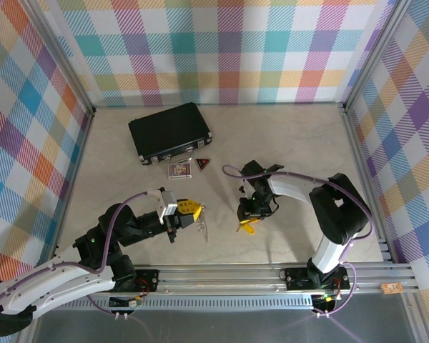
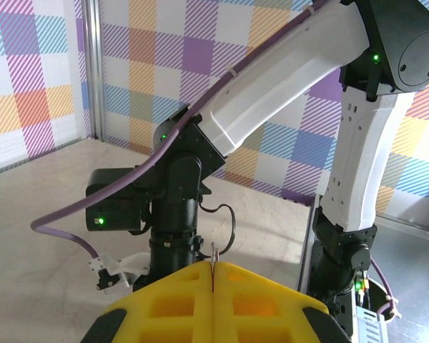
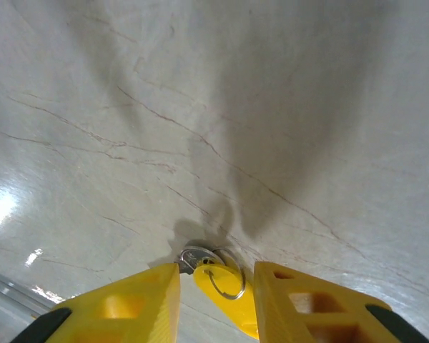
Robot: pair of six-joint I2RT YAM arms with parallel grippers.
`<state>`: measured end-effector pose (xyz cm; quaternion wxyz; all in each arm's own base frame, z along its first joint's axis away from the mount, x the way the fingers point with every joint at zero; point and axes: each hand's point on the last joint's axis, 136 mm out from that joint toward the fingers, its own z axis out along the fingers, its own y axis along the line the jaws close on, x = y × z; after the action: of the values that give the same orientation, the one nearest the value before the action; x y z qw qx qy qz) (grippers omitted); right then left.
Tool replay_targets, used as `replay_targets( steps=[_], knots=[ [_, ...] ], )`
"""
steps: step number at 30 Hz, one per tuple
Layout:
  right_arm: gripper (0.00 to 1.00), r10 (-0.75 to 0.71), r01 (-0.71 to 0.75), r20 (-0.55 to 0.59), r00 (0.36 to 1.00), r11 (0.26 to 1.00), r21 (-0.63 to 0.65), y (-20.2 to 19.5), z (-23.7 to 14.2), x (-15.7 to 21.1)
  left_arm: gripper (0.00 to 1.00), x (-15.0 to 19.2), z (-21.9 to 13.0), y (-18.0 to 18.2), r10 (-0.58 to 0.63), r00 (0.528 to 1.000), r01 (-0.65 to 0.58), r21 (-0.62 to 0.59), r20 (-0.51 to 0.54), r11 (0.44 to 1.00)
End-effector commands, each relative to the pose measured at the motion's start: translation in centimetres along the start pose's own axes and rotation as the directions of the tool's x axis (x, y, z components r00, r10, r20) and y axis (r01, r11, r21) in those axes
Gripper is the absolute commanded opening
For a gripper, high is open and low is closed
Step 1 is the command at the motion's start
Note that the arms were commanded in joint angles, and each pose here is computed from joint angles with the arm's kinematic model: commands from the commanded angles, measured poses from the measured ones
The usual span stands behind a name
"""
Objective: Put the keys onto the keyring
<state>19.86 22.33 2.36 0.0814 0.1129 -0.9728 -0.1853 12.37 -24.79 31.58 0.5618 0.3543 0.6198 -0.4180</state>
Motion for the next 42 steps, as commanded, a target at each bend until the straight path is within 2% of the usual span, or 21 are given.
replay_targets(
  steps=[1, 15, 42],
  knots=[
    [0.31, -0.017, 0.017, -0.026, 0.999, 1.000, -0.026, 0.4, -0.5, 0.1, 0.00, -1.4, -0.2, -0.2, -0.008, 0.999, 0.007, 0.013, 0.050, 1.000],
    [0.29, -0.044, 0.045, -0.080, 0.996, 0.999, 0.018, -0.5, -0.2, 0.1, 0.00, -1.4, -0.1, -0.1, -0.005, 0.999, 0.005, 0.010, 0.051, 1.000],
    [0.18, -0.054, 0.046, -0.148, 0.987, 0.997, -0.056, 0.0, 1.0, 0.3, 0.00, -1.0, 0.2, 0.0, -0.004, 0.999, 0.004, 0.008, 0.039, 1.000]
  ],
)
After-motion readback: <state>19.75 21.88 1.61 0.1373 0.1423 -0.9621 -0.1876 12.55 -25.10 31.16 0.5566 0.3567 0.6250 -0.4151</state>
